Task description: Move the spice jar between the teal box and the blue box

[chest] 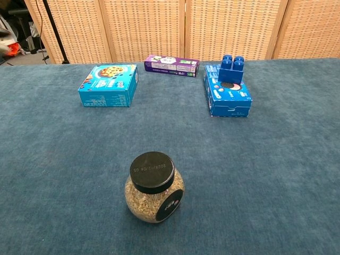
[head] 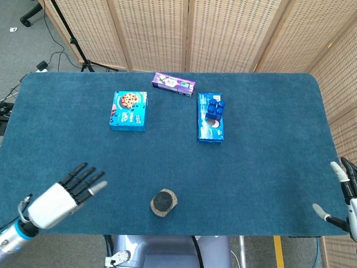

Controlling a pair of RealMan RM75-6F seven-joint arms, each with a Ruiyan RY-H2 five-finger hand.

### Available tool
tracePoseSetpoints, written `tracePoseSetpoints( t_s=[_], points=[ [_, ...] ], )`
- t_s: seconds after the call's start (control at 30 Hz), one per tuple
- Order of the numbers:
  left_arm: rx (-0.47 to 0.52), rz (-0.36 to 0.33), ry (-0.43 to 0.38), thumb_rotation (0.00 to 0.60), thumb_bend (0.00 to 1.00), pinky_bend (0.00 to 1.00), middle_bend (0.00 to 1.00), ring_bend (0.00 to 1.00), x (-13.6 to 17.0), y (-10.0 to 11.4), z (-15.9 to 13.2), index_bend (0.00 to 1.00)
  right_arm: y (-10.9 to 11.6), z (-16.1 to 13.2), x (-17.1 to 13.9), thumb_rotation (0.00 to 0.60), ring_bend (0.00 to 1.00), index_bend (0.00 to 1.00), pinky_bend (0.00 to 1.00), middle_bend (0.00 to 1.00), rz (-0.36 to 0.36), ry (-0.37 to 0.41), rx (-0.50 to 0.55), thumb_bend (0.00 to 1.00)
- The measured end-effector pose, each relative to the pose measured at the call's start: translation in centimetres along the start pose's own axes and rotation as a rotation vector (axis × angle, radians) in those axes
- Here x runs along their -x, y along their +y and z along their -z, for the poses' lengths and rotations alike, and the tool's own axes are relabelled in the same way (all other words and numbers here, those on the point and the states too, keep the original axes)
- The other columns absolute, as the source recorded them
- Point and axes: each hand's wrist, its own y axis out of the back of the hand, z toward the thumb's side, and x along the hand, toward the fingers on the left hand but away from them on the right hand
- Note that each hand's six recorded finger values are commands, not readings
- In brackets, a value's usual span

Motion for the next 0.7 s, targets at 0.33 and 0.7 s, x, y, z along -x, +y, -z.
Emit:
tracePoseSetpoints(
  t_s=[0.33,0.7],
  points=[
    [-0.192,-0.044,-0.346,0.600,0.36,0.00,0.00,0.00,-4.1,-2.0,-5.5,0.13,-0.2,0.1,0.2,0.600,0.00,0.00,0.00,0.00,-0.004,-0.008,-0.004,0.00],
    [-0.447,-0.059,-0.616,0.600,0.36,0.00,0.00,0.00,-7.2,-4.6,-9.4,0.13,-0.3,0.2,0.3,0.600,0.00,0.00,0.00,0.00,-0.007,-0.014,-0.008,0.00]
  ],
)
